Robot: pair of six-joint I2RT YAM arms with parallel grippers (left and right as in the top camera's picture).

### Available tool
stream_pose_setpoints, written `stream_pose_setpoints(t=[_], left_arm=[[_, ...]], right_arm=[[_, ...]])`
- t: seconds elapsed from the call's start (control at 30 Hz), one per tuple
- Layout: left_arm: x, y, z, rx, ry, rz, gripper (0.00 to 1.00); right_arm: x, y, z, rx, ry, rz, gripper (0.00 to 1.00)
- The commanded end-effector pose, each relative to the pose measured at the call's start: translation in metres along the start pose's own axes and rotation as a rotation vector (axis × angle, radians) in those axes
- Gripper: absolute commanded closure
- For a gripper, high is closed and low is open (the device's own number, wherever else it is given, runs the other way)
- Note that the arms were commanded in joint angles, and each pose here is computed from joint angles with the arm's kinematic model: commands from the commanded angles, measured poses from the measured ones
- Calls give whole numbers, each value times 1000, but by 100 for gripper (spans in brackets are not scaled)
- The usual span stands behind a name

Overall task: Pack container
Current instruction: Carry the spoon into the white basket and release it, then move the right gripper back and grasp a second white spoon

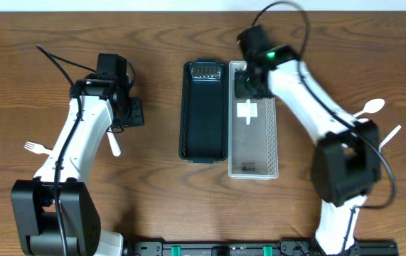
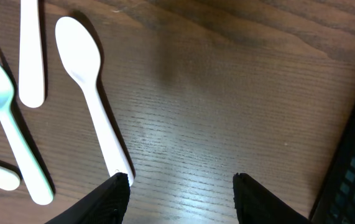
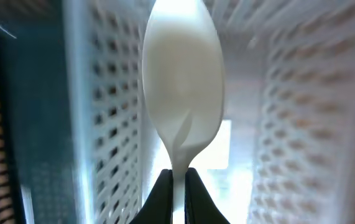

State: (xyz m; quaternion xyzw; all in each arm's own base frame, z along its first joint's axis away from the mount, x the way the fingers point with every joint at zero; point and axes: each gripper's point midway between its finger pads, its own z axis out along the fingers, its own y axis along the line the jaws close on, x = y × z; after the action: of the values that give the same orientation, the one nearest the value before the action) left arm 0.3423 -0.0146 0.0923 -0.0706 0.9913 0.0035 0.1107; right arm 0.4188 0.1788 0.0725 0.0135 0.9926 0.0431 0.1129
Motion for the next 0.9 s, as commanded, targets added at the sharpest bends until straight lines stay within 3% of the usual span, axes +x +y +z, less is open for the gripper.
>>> stream_pose_setpoints(t=[0.0, 0.07, 0.1, 0.2, 0.4, 0.57, 0.73, 0.87], left_arm=[[-4, 1, -1, -4, -5, -4, 43], [-4, 1, -1, -4, -5, -4, 43], [-4, 1, -1, -4, -5, -4, 43], [-5, 1, -1, -4, -5, -4, 43], [-4, 1, -1, -4, -5, -4, 43], [-4, 1, -1, -4, -5, -4, 43], [-5, 1, -1, -4, -5, -4, 43], [-5, 1, -1, -4, -5, -4, 43]], right_arm=[[12, 0, 20, 26, 49, 28, 91], [8, -3, 20, 29, 40, 34, 68], [5, -4, 18, 28, 29, 38, 62], [-12, -13, 2, 11, -25, 12, 54], [-61, -69, -73, 32, -205, 113, 54], [-78, -169, -132, 83, -338, 397, 47], [-52, -266, -124, 172, -262, 639, 46], [-23, -307, -94, 215, -148, 733, 46]])
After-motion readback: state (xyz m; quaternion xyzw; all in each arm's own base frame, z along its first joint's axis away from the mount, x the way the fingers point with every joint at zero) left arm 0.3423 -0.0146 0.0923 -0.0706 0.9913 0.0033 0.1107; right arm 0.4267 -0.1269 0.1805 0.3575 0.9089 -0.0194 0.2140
